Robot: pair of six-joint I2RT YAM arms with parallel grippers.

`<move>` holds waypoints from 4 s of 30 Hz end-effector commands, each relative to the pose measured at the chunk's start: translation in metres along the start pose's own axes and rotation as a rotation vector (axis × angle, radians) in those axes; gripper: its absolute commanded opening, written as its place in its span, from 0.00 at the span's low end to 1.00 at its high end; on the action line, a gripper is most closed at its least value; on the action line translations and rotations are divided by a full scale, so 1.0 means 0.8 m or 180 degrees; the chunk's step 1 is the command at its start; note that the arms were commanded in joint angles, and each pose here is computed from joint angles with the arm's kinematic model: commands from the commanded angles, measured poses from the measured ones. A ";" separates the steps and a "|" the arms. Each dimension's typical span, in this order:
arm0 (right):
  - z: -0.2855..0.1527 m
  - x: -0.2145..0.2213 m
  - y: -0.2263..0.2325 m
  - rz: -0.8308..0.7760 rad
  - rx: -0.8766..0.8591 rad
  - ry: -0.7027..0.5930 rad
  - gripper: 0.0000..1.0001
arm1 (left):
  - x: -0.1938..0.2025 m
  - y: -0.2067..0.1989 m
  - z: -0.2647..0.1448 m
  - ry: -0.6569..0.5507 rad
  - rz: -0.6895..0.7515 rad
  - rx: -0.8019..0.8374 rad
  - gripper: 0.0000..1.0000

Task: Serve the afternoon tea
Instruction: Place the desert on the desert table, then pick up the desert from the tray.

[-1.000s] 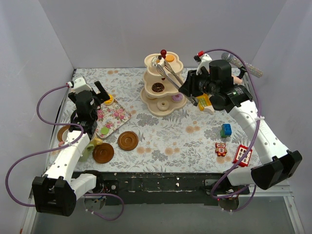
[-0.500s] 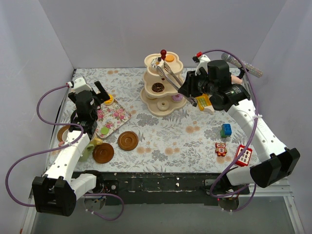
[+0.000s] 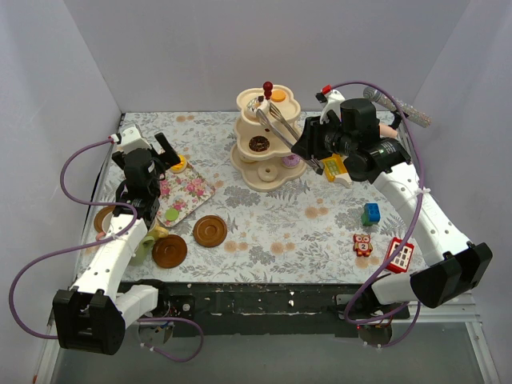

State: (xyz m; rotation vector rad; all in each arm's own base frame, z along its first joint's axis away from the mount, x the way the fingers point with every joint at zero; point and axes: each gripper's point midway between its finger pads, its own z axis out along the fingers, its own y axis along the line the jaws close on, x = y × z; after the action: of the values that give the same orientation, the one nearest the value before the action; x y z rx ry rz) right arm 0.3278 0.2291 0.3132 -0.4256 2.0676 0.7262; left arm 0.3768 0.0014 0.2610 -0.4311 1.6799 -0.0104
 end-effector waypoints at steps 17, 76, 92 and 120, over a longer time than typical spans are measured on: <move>-0.030 -0.041 0.011 -0.0177 0.0006 -0.0294 0.51 | 0.002 -0.003 -0.002 0.0009 -0.0006 0.0041 0.98; 0.274 0.163 0.181 -0.0689 -0.0579 0.0437 0.47 | -0.024 0.014 -0.019 -0.0302 -0.0089 -0.0113 0.98; 0.325 0.184 0.160 -0.0690 -0.0419 0.0680 0.48 | -0.022 0.013 -0.017 -0.0283 -0.0078 -0.0098 0.98; 0.364 0.193 0.168 -0.0782 -0.0506 0.0849 0.51 | -0.019 0.012 -0.016 -0.0266 -0.0061 -0.0089 0.98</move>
State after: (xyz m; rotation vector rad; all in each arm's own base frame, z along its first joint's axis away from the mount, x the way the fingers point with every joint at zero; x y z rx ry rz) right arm 0.3442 0.4993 0.0804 -0.8825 2.2268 0.6787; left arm 0.3647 0.0123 0.2725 -0.4752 1.6058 0.0151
